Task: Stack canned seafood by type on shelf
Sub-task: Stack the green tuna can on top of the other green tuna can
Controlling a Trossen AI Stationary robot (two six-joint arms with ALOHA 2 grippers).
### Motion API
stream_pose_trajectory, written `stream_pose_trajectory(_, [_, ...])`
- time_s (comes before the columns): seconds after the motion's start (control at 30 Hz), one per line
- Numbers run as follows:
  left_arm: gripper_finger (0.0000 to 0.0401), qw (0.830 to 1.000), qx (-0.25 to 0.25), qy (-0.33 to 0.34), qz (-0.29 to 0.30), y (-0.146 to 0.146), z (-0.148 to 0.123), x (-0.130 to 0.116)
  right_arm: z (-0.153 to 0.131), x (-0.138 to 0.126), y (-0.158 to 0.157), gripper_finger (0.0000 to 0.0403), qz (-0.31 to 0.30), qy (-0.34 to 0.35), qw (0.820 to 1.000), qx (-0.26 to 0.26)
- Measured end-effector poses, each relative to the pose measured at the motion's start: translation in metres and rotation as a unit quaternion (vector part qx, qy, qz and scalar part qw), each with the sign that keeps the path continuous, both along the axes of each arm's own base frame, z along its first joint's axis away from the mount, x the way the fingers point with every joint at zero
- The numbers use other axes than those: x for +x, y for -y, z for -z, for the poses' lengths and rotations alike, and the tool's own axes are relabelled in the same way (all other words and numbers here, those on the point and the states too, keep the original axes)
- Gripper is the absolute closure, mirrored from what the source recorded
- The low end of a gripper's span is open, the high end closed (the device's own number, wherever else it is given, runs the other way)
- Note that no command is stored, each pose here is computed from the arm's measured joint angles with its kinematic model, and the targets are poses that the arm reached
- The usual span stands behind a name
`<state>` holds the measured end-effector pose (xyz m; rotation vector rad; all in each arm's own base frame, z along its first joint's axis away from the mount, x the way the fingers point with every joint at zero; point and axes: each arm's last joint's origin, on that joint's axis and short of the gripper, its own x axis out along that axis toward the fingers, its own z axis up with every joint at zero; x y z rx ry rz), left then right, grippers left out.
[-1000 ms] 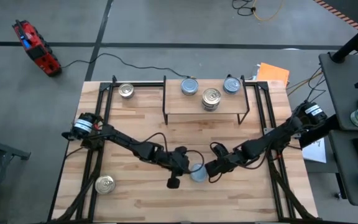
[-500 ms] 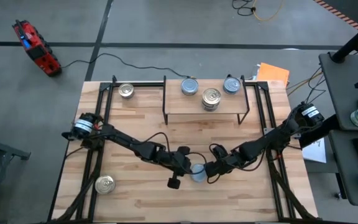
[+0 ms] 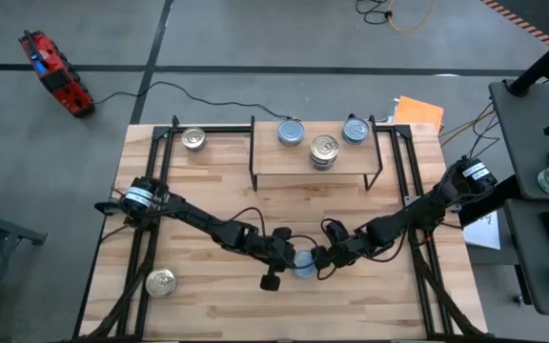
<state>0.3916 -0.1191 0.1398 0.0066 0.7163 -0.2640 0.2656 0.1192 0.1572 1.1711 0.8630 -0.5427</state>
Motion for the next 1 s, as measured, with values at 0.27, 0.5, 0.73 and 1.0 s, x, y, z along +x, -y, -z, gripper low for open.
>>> stream_pose_trajectory(0.27, [0.0401, 1.000, -0.007, -0.011, -0.008, 0.000, 0.001, -0.001, -0.001, 0.001, 0.000, 0.0126, 0.006, 0.008, 1.000, -0.005])
stream_pose_trajectory(0.5, [0.0401, 0.999, -0.025, -0.017, -0.024, -0.001, 0.006, -0.004, -0.001, 0.001, 0.000, 0.0117, -0.010, 0.011, 1.000, -0.017])
stream_pose_trajectory(0.73, [0.0401, 0.999, -0.034, -0.020, -0.031, -0.002, 0.007, -0.006, 0.000, 0.001, 0.000, 0.0110, -0.025, 0.013, 0.999, -0.027])
stream_pose_trajectory(1.0, [0.0401, 0.997, -0.058, -0.011, -0.048, -0.003, 0.013, -0.010, 0.002, -0.003, -0.004, 0.0109, -0.038, 0.011, 0.999, -0.031])
